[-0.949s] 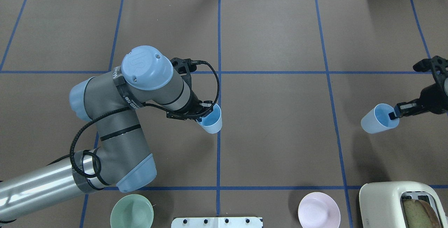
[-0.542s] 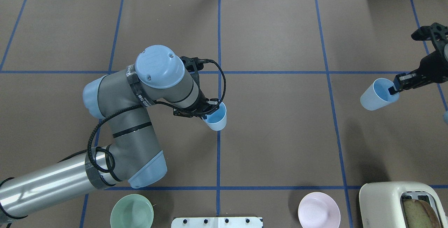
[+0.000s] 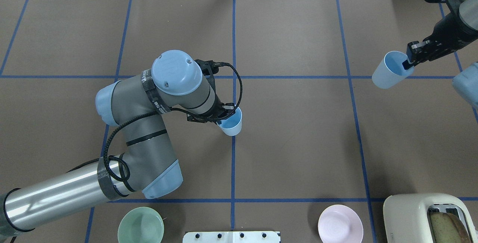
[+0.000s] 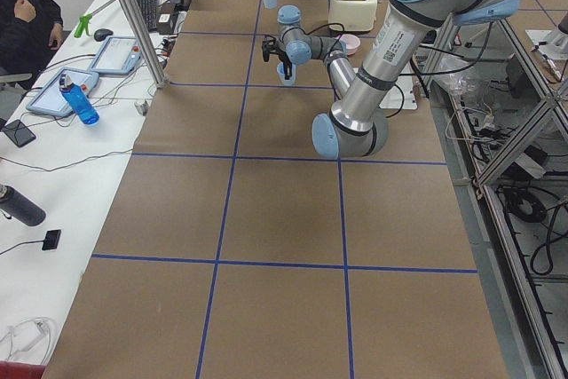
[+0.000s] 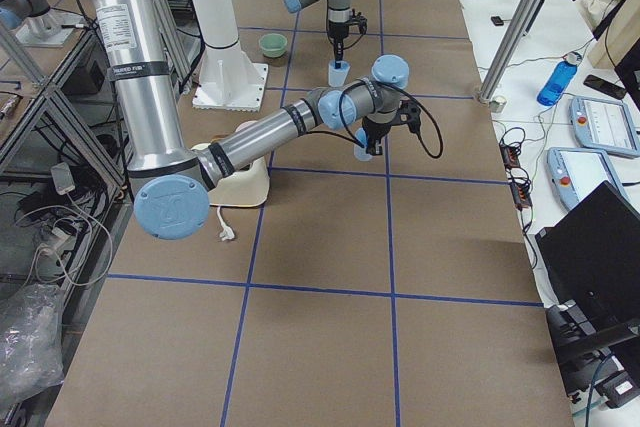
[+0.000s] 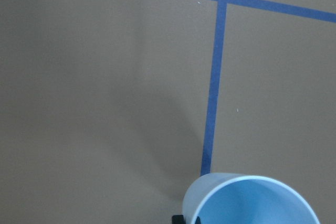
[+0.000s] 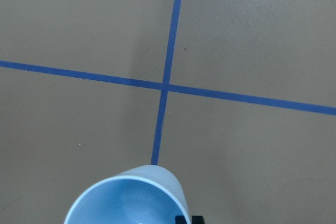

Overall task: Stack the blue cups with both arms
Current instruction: 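Lift the other light-blue cup with the right gripper while the left gripper withdraws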

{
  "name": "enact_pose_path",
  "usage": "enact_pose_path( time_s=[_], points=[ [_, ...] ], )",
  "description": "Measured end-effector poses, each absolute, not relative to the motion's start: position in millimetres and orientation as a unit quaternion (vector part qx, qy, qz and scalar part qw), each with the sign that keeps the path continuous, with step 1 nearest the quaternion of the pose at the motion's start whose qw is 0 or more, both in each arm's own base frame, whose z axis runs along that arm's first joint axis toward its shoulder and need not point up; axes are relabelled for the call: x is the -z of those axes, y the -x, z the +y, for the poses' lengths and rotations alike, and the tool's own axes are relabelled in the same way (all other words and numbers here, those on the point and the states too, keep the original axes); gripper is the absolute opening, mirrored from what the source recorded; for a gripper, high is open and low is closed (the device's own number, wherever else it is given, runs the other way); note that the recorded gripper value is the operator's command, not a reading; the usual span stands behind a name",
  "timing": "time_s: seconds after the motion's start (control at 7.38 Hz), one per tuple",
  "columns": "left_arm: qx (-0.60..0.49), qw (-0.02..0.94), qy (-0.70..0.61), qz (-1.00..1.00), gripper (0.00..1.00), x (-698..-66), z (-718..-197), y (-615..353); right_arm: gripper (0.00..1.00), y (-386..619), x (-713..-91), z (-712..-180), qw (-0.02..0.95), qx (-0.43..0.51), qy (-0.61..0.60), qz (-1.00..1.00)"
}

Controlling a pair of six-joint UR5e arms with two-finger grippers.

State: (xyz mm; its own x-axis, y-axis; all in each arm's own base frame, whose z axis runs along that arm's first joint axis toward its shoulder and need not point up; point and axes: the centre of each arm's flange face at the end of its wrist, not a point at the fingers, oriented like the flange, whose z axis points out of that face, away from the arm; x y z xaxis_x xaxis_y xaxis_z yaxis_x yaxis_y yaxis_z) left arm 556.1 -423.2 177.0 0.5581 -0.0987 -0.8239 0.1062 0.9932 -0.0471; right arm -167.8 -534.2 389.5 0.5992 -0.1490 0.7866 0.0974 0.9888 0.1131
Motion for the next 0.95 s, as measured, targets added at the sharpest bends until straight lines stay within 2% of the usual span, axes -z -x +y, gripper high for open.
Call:
enact_pose_path(
  time_s=[0.95],
  points=[
    [0.072, 0.886, -0.022, 0.458, 0.0, -176, -407, -586, 0.0, 165, -373, -549, 0.893, 0.068, -0.04, -0.443]
  ],
)
